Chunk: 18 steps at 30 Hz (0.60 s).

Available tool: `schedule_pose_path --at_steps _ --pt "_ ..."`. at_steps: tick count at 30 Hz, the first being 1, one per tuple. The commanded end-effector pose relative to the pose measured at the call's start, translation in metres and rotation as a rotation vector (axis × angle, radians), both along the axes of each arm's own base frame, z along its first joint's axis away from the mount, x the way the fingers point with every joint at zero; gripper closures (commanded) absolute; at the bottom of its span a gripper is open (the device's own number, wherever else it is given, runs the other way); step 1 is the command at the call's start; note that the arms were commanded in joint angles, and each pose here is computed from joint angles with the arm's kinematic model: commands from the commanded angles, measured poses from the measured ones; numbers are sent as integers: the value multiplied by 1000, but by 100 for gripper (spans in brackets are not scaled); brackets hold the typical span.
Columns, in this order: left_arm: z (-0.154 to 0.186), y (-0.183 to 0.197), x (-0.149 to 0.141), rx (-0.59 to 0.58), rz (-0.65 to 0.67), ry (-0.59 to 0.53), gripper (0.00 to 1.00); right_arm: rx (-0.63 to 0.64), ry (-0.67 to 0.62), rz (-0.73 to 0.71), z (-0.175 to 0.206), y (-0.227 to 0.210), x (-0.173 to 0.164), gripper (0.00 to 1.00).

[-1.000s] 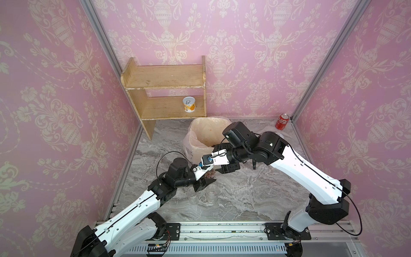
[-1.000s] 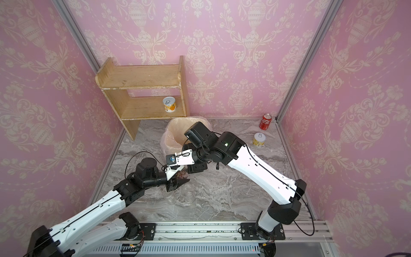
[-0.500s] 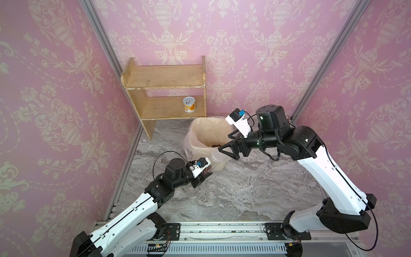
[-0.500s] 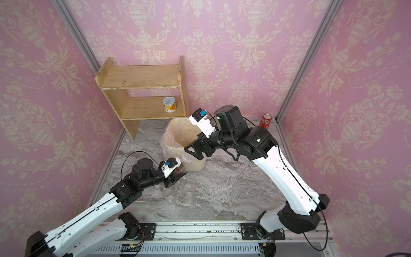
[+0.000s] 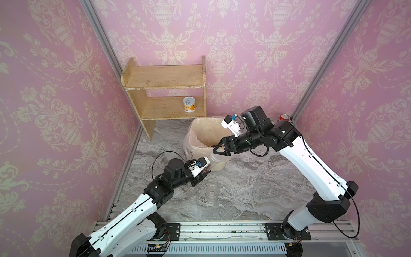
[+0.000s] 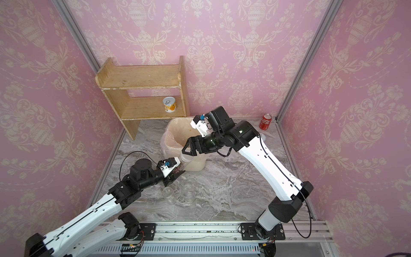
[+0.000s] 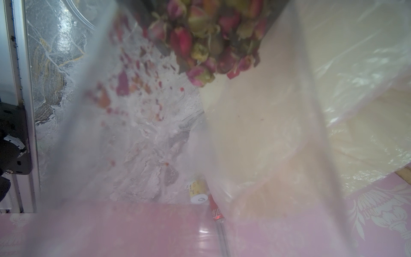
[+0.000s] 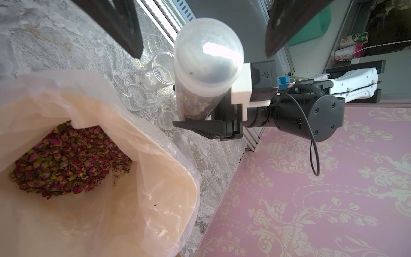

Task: Empty the moldy dried flower tea in the jars
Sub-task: Unscrew the lid from the jar.

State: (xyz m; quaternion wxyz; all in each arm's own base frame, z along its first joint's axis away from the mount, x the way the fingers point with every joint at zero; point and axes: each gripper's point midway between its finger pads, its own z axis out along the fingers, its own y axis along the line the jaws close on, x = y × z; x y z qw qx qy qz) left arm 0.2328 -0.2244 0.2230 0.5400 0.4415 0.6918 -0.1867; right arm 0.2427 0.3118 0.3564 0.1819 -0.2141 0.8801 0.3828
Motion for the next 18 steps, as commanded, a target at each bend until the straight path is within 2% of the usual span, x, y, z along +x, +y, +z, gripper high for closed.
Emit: schedule_pose_path --at_steps 1,4,13,18 --pt "17 -3 3 -20 -6 -47 78 -10 60 26 -7 4 -12 13" --pt "17 -3 3 -23 -5 -44 78 -41 58 42 -12 6 -15 14" --pt "18 -3 2 -27 -4 -40 77 -78 48 63 -18 12 -15 29" --pt "15 -3 1 -27 -9 -31 77 -72 40 63 -15 14 -12 30"
